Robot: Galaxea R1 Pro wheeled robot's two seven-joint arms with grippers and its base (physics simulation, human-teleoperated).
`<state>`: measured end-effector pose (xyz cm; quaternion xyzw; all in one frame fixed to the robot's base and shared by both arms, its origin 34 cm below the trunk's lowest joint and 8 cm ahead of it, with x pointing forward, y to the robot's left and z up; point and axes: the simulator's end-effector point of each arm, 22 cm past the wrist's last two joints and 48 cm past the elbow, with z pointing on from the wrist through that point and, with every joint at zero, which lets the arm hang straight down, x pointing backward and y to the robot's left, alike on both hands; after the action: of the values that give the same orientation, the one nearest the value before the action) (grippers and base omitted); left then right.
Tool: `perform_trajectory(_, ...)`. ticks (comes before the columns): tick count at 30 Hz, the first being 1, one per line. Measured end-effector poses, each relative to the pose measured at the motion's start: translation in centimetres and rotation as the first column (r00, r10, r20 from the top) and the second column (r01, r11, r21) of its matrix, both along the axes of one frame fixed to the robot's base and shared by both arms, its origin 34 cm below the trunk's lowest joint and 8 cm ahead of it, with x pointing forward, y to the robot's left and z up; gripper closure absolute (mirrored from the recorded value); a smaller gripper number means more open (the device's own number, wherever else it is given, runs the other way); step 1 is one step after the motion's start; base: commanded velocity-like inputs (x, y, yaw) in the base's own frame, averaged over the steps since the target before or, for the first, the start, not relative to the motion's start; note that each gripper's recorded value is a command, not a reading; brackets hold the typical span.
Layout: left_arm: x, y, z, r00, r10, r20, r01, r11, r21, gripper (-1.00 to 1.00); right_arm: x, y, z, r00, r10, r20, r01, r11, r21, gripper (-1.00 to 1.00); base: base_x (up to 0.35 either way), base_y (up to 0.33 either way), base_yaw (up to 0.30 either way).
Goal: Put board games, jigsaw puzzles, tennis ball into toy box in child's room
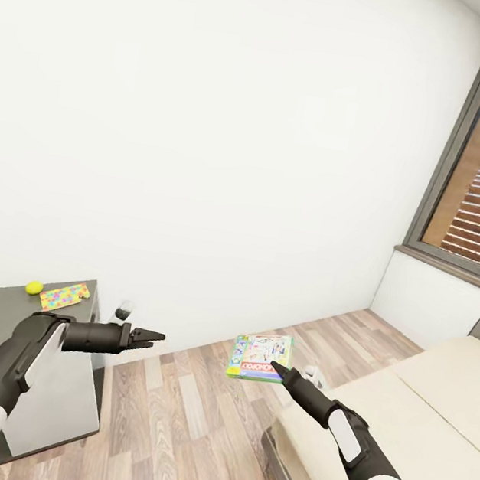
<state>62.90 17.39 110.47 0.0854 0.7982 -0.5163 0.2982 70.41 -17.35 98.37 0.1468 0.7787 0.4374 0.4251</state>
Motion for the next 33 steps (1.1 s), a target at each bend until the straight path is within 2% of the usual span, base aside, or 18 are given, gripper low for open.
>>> perform_trajectory(28, 0.2, 0.1, -1.3, 0.999, 0.000, -0.034, -0.001, 1.000, -0.010, -1.00, -0.1, -0.1, -1.9, 0.999, -0.002, -0.033, 0.002, 1.000, -0.007, 1.00, 0.008, 0.000, 0.227)
perform_trajectory(33, 0.2, 0.0, -1.4, 0.999, 0.000, -0.036, 0.000, 1.000, -0.010, -1.00, 0.0, -0.2, -1.9, 0.999, -0.007, -0.031, 0.007, 1.000, -0.005, 1.00, 0.000, 0.000, 0.094)
